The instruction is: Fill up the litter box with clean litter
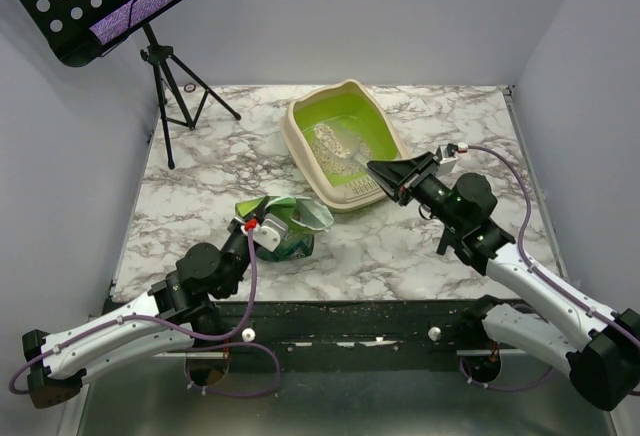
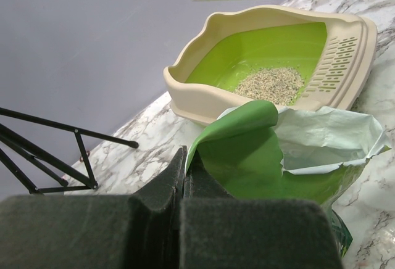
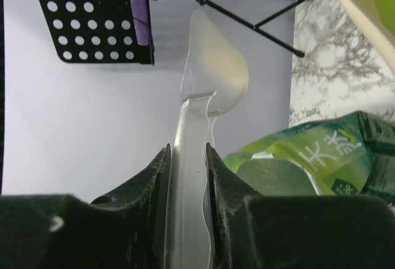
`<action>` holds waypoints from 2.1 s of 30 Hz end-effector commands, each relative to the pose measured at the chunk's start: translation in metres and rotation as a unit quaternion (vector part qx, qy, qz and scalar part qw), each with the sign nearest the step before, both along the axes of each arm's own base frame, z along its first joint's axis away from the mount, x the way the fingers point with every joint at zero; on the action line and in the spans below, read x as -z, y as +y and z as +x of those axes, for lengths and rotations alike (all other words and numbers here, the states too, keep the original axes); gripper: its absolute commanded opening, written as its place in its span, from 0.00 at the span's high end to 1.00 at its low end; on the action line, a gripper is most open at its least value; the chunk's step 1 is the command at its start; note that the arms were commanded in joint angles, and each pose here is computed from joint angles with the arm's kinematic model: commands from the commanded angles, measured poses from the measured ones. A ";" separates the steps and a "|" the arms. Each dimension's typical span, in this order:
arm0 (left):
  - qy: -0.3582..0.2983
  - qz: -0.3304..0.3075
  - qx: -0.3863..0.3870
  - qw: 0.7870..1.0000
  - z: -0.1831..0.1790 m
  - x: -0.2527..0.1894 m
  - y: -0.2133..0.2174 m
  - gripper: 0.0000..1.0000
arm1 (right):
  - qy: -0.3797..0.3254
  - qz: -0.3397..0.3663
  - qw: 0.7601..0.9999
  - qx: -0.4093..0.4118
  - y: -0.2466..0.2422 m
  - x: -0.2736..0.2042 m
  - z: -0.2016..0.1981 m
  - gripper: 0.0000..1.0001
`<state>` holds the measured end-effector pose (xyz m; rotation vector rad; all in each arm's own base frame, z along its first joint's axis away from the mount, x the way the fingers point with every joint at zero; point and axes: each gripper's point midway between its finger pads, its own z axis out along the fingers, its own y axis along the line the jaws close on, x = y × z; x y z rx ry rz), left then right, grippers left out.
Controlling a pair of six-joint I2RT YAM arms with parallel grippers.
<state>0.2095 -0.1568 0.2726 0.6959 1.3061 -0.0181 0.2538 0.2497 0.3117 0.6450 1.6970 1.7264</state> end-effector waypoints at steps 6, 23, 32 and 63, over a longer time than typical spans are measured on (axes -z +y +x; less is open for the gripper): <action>-0.022 -0.047 -0.007 0.999 -0.001 -0.026 0.007 1.00 | -0.045 -0.064 0.984 0.159 -0.028 0.002 0.077 1.00; -0.022 -0.044 -0.007 0.999 -0.001 -0.025 0.007 1.00 | 0.016 -0.381 0.915 0.131 -0.032 0.124 0.144 1.00; -0.022 -0.045 -0.009 0.999 -0.001 -0.026 0.007 1.00 | -0.010 -0.564 0.826 0.018 -0.032 0.130 0.162 1.00; -0.025 -0.051 -0.006 0.998 -0.003 -0.029 0.008 1.00 | -0.001 -0.673 0.706 0.221 -0.173 0.048 0.147 1.00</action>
